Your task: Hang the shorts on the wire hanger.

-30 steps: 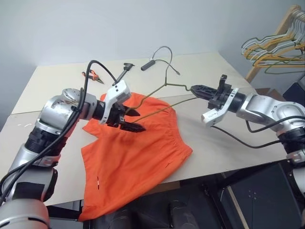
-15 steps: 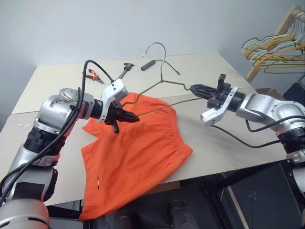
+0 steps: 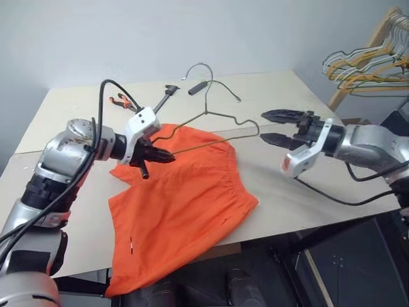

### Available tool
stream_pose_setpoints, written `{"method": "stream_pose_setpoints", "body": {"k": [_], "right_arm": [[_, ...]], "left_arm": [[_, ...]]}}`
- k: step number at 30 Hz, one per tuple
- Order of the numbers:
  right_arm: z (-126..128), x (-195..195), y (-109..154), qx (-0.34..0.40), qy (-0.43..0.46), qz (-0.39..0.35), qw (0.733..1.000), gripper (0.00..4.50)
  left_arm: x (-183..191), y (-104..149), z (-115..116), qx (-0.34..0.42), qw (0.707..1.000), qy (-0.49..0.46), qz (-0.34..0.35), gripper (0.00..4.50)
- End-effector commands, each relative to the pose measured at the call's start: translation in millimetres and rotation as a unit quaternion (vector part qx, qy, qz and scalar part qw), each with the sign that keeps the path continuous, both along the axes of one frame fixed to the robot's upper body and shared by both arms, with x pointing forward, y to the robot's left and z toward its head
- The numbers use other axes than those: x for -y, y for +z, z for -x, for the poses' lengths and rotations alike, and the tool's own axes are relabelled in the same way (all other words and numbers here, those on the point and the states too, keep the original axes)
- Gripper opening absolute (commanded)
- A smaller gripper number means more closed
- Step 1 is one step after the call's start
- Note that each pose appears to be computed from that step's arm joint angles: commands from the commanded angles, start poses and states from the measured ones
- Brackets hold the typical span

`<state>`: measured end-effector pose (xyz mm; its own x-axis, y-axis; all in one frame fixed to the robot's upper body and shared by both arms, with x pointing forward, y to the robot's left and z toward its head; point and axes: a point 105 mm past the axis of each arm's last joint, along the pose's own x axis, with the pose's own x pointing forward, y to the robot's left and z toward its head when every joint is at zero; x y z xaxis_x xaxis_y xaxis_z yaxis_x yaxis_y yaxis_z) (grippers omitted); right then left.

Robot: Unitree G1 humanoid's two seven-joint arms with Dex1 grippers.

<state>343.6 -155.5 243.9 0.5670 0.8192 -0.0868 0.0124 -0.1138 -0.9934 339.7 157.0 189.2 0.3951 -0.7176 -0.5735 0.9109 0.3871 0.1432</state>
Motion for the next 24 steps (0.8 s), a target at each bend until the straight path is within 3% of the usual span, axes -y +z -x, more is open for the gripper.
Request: {"method": "stream_pose_setpoints", "body": {"k": [1,3,6,12,21,24], "right_arm": [[3.6,-5.3,25.1,-0.218,-0.013,-0.11,0.97,4.48],[7.5,-12.8,24.5,-0.338,-0.005,-0.117,0.934,4.48],[12.0,-17.3,15.9,-0.445,-0.019,-0.077,0.892,4.48],[7.0,-27.2,0.1,-0.549,-0.07,-0.026,0.833,4.48],[-11.1,-49.8,-17.1,-0.577,-0.127,-0.009,0.806,4.48],[-11.8,-53.9,-19.3,-0.575,-0.129,0.001,0.808,3.91]], "left_arm": [[-5.1,11.6,4.7,0.074,0.995,-0.051,-0.039,0.0],[-5.3,12.0,6.9,0.083,0.994,-0.068,-0.039,0.0],[-3.1,13.5,9.5,0.088,0.992,-0.082,-0.036,0.0],[-0.5,13.9,12.5,0.094,0.991,-0.095,-0.03,0.0],[3.5,15.5,12.1,0.097,0.99,-0.102,-0.028,0.0],[4.0,14.2,11.6,0.095,0.99,-0.101,-0.03,0.0]]}}
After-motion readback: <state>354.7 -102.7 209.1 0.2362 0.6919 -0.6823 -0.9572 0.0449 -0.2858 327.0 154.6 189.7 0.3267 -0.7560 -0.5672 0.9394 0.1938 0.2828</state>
